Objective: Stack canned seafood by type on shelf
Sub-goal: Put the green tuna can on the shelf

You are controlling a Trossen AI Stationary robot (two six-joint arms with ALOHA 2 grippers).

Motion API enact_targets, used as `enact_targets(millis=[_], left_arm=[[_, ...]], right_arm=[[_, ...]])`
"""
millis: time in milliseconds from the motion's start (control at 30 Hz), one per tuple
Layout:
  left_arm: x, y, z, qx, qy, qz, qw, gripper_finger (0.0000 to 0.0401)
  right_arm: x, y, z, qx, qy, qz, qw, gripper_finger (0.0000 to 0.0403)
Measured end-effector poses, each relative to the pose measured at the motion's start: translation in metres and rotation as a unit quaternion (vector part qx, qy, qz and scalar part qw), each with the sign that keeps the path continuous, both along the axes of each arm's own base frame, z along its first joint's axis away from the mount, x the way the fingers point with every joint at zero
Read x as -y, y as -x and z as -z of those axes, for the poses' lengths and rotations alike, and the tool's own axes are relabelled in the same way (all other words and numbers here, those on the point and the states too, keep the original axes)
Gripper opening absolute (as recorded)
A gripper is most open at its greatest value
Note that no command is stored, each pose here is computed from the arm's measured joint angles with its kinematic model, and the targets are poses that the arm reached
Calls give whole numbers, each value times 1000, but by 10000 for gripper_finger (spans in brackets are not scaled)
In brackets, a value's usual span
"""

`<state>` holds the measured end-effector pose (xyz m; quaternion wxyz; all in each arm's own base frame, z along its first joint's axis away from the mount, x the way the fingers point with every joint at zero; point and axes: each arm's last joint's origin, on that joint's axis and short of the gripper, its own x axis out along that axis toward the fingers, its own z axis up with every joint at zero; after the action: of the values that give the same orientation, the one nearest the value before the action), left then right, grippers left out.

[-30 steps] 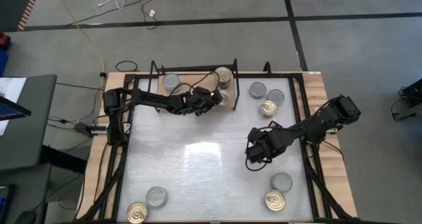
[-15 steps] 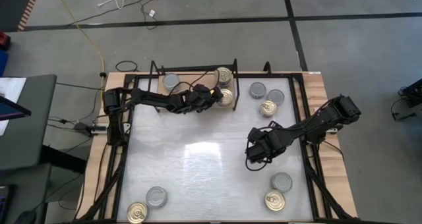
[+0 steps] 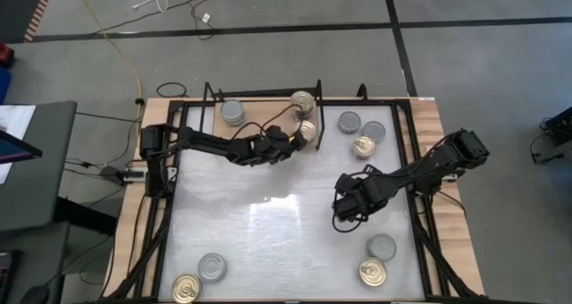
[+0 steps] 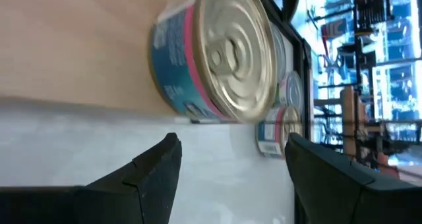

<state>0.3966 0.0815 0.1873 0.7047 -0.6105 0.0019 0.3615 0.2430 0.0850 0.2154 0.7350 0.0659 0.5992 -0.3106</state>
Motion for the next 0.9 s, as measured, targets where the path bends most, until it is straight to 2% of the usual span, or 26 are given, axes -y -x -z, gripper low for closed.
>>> enact_targets(millis=[233, 567, 733, 900], left_arm=[[-8, 2, 0, -4, -12, -15, 1000, 258], [-19, 5, -1, -3, -26, -69, 997, 258], [-19, 6, -3, -27, -55, -48, 997, 258], [-6, 8, -20, -42, -92, 11, 995, 258]], right_arm=[[-1, -2, 0, 12, -5, -1, 1000, 95], [-1, -4, 0, 19, -8, 0, 1000, 95], [-1, -4, 0, 19, -8, 0, 1000, 95], [-1, -4, 0, 20, -9, -2, 1000, 95]])
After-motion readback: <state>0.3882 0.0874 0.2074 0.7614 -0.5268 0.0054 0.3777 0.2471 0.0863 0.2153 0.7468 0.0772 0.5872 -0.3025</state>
